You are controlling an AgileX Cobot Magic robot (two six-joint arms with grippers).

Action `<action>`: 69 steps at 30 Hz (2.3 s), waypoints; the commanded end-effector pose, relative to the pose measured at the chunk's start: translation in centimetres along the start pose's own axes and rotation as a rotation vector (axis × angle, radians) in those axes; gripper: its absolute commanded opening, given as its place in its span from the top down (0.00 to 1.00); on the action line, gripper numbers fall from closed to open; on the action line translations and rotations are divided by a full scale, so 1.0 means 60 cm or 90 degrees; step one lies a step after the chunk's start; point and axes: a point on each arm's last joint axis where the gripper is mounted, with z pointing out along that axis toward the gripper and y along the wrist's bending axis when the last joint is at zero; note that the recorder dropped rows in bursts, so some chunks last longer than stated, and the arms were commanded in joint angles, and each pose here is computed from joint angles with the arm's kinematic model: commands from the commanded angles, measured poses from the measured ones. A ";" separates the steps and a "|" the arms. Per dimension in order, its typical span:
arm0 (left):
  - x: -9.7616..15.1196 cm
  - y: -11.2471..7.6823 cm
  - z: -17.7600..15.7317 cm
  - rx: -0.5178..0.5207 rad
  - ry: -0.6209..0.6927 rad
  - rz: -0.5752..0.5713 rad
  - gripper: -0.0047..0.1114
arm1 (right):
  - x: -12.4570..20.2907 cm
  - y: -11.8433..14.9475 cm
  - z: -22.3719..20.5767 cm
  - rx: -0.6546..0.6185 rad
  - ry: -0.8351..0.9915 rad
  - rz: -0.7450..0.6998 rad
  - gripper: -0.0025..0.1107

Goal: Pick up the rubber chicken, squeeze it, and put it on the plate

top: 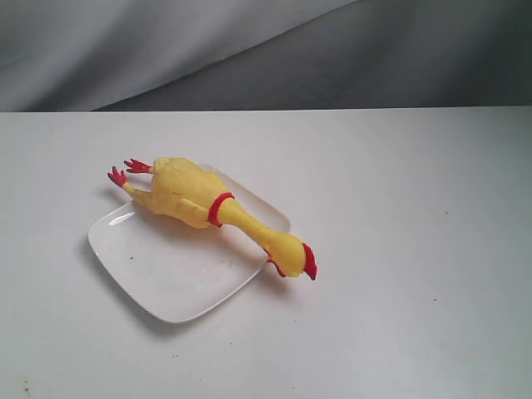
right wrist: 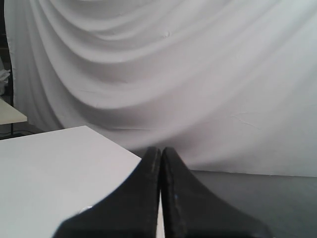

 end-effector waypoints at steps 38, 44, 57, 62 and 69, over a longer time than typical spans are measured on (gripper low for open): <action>0.002 0.000 0.000 0.001 -0.002 0.001 0.96 | 0.282 -0.028 -0.085 0.470 0.108 0.051 0.98; 0.002 0.000 0.000 0.001 -0.002 0.001 0.96 | 0.308 -0.026 -0.085 0.470 0.136 0.076 0.98; 0.002 0.000 0.000 0.001 -0.002 0.001 0.96 | 0.331 -0.020 -0.089 0.463 0.223 0.133 0.98; 0.002 0.000 0.000 0.001 -0.002 0.001 0.96 | 0.331 -0.020 -0.089 0.463 0.222 0.133 0.98; 0.002 0.000 0.000 0.001 -0.002 0.001 0.96 | 0.331 -0.020 -0.089 0.463 0.222 0.133 0.98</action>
